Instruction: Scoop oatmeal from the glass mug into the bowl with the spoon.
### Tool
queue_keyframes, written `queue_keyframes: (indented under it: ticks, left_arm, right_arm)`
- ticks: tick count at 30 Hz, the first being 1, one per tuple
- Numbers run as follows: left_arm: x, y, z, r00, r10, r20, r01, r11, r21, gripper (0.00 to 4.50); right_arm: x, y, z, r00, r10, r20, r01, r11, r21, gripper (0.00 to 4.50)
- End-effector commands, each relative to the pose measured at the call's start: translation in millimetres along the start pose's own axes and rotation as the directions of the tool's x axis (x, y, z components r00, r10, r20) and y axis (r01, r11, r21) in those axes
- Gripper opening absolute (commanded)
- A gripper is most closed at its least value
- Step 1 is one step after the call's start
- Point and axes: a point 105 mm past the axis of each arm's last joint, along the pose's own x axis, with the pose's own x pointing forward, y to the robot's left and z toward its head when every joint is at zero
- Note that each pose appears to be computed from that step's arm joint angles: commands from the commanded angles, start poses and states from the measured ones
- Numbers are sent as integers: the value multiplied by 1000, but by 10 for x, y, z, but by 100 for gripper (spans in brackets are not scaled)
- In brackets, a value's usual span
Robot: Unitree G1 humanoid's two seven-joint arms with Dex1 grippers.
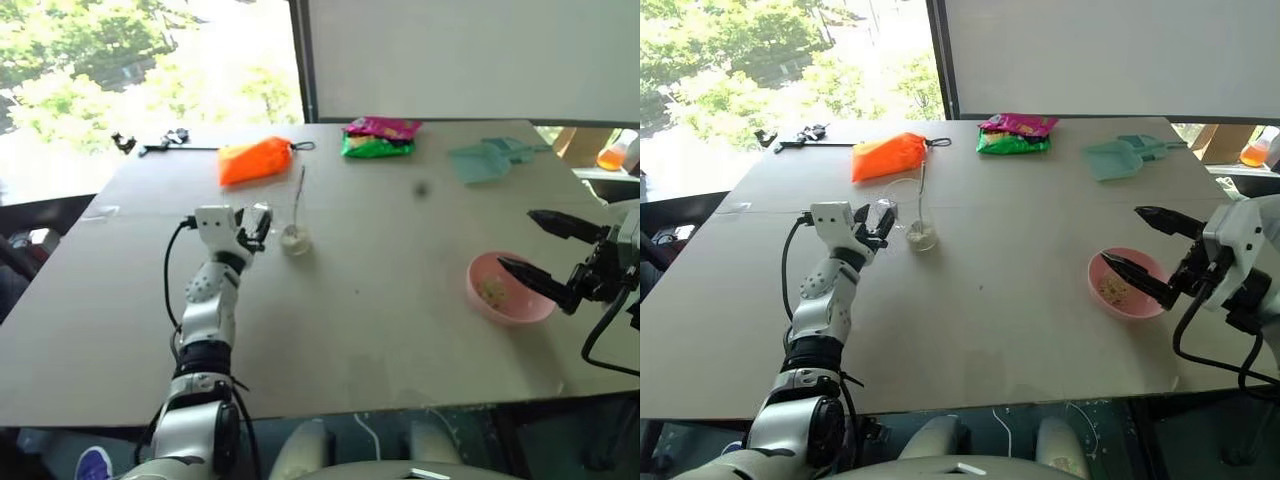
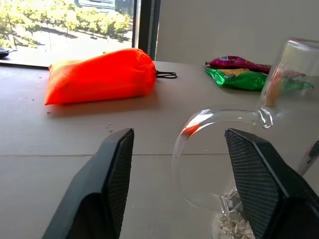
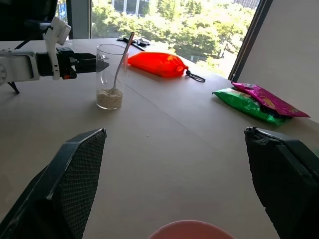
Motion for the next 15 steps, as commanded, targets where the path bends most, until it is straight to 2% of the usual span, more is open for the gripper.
queue_keyframes:
  ticks: [1,8,11,13,15]
  left_arm:
    - [-70,34,217,998,18,62,-18,1000,-5,442]
    - [-567,-27,361,999,-49,17,49,998,34,442]
    - [-925,-132,450,979,-199,-33,201,977,73,442]
    - [-1045,-188,490,963,-261,-69,268,956,122,442]
    - [-1146,-201,555,948,-305,-94,315,943,109,442]
  right_arm:
    - [1,44,126,999,19,27,-18,999,-37,450]
    - [-109,32,114,1000,-11,-24,10,999,-31,450]
    - [-238,47,36,995,-49,-88,47,999,-19,450]
    - [-298,53,5,992,-63,-113,62,998,-11,450]
    - [-412,51,-79,983,-81,-166,83,997,5,450]
